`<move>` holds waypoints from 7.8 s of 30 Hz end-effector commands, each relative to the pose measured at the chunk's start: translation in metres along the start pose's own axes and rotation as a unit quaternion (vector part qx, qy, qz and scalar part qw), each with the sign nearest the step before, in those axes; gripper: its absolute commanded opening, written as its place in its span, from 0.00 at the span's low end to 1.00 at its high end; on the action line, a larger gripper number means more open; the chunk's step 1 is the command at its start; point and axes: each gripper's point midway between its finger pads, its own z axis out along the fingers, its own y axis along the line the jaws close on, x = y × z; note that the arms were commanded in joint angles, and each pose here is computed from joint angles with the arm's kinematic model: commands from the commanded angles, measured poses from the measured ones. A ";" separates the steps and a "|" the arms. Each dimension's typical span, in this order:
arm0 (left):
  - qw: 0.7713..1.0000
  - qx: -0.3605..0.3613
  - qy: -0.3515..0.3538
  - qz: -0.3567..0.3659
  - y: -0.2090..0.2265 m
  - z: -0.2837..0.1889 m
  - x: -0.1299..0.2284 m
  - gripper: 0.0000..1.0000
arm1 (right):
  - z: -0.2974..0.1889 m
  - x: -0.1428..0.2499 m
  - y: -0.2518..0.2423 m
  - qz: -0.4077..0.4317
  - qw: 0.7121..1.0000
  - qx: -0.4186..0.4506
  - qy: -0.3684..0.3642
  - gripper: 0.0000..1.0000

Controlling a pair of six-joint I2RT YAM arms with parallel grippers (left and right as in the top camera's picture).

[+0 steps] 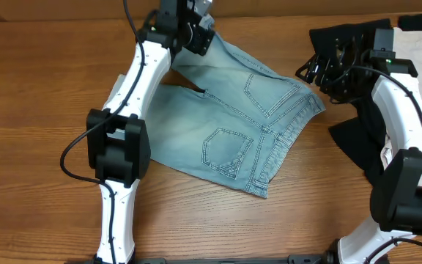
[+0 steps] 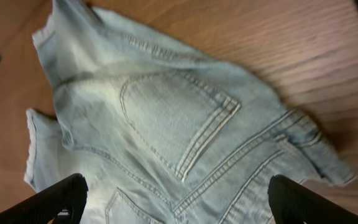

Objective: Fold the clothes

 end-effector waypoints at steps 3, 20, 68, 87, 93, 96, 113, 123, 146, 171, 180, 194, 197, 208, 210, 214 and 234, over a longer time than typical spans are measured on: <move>1.000 0.008 0.017 0.011 -0.006 0.018 0.029 0.94 | 0.003 0.001 0.010 -0.037 0.999 0.020 -0.001 0.97; 0.986 0.007 0.158 -0.052 -0.014 0.052 0.129 0.86 | 0.014 0.012 0.024 -0.061 0.997 0.036 0.011 0.97; 0.957 -0.065 0.218 -0.178 0.097 -0.054 0.102 0.89 | 0.050 0.020 0.068 -0.152 0.987 0.036 -0.021 0.99; 0.953 -0.039 0.265 -0.143 0.071 0.001 0.178 0.04 | 0.053 0.028 0.059 -0.146 0.988 0.048 -0.009 0.99; 0.967 -0.064 0.193 -0.153 0.082 0.031 0.170 0.04 | 0.061 0.039 0.048 -0.141 0.989 0.054 0.004 0.99; 0.971 -0.075 0.159 -0.161 0.089 0.038 0.158 0.04 | 0.065 0.038 0.047 -0.130 0.990 0.051 -0.005 0.99; 0.967 -0.101 0.093 -0.213 0.115 -0.044 0.039 0.63 | 0.121 0.002 0.048 -0.171 0.982 0.003 -0.078 0.99; 0.967 -0.099 0.093 -0.214 0.103 -0.139 -0.001 0.77 | 0.164 0.005 0.036 -0.176 0.981 -0.024 -0.074 0.79; 0.956 -0.089 0.148 -0.235 0.090 -0.151 0.024 0.76 | 0.149 -0.078 0.076 -0.177 0.967 -0.075 -0.165 0.04; 0.956 -0.112 0.050 -0.268 0.067 -0.285 -0.029 1.00 | -0.128 -0.065 0.128 -0.154 0.975 0.046 -0.156 1.00; 0.953 -0.050 -0.031 -0.298 0.023 -0.369 -0.061 1.00 | -0.229 0.027 0.127 -0.063 0.983 0.076 -0.155 1.00; 0.843 -0.254 0.148 -0.450 -0.011 -0.403 0.097 1.00 | -0.226 0.109 0.094 0.032 0.987 0.146 -0.065 1.00; 0.747 -0.343 0.155 -0.548 -0.008 -0.406 0.155 1.00 | -0.194 0.112 0.074 0.079 0.980 0.178 -0.048 1.00; 0.451 -0.455 0.110 -0.760 -0.035 -0.330 0.310 1.00 | -0.088 0.104 0.024 0.276 0.943 0.171 -0.077 1.00; 0.432 -0.443 0.112 -0.778 -0.041 -0.311 0.326 1.00 | -0.077 0.102 0.021 0.269 0.946 0.164 -0.084 1.00; 0.412 -0.410 0.137 -0.802 -0.055 -0.284 0.356 1.00 | -0.058 0.102 0.024 0.187 0.970 0.142 -0.065 1.00; 0.491 -0.386 0.155 -0.765 -0.004 -0.281 0.380 0.87 | 0.004 0.137 0.052 0.053 0.987 0.147 0.028 1.00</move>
